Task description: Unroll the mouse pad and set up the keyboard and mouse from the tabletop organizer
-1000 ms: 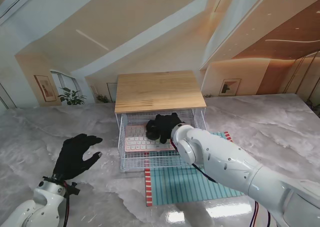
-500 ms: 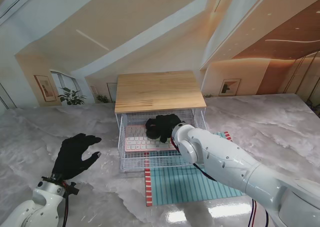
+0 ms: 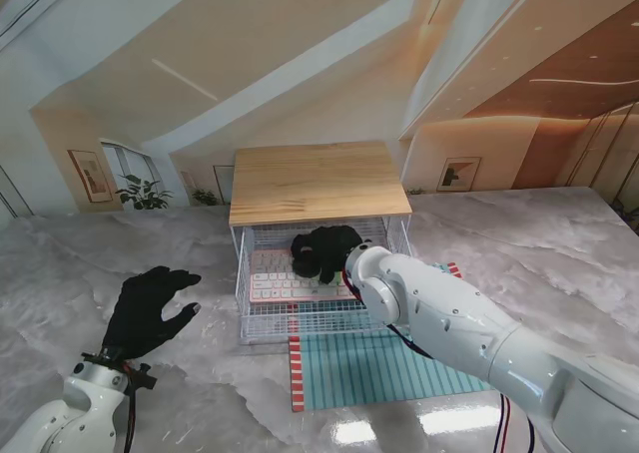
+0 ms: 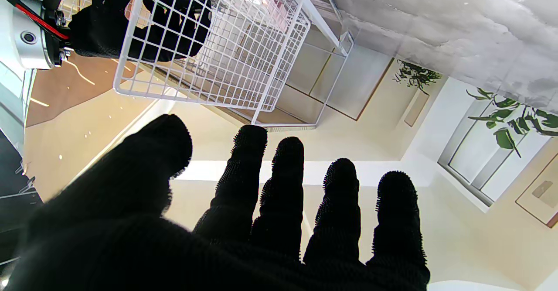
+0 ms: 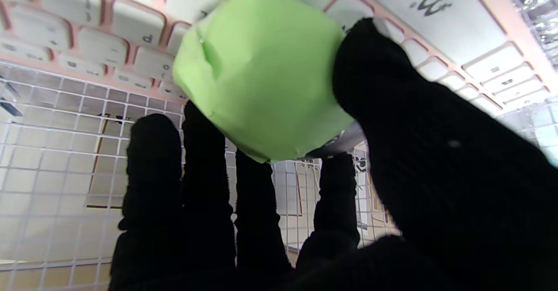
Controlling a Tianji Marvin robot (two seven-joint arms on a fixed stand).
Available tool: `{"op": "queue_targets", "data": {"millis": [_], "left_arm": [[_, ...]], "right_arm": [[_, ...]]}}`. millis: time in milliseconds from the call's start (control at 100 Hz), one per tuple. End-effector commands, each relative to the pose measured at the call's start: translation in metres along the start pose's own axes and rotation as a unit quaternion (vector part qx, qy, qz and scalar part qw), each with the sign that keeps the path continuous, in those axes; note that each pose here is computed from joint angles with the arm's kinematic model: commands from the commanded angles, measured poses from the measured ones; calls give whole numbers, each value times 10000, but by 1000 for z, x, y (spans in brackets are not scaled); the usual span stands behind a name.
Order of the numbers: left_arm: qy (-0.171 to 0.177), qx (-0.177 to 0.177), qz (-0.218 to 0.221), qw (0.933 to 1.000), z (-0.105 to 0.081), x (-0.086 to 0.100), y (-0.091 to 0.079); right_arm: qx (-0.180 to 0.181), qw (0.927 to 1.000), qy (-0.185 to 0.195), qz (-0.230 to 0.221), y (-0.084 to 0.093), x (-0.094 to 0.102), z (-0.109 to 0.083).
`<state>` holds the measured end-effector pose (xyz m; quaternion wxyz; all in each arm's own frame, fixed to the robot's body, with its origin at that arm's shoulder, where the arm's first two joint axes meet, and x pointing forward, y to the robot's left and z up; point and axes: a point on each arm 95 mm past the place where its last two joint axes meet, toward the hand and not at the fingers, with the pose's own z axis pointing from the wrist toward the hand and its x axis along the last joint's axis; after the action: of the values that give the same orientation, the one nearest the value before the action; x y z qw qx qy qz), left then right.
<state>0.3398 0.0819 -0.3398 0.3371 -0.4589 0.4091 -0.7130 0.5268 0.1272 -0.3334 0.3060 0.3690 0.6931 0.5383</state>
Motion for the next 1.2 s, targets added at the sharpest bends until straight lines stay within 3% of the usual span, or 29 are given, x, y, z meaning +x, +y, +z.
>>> {"op": "queue_targets", "data": {"millis": [0,630,1190], "left_arm": [[24,-74,-42,10000,-1,2,4],[76,-80,-97,9999,3,3,5],[152,-113,-191,9996,12,5,7]], "right_arm": [[69,10000,38,23,-10,-1,-4],[-617,9951,522,576,11,6,-27],[-1221,9816,917,1143,29,22,-76]]}}
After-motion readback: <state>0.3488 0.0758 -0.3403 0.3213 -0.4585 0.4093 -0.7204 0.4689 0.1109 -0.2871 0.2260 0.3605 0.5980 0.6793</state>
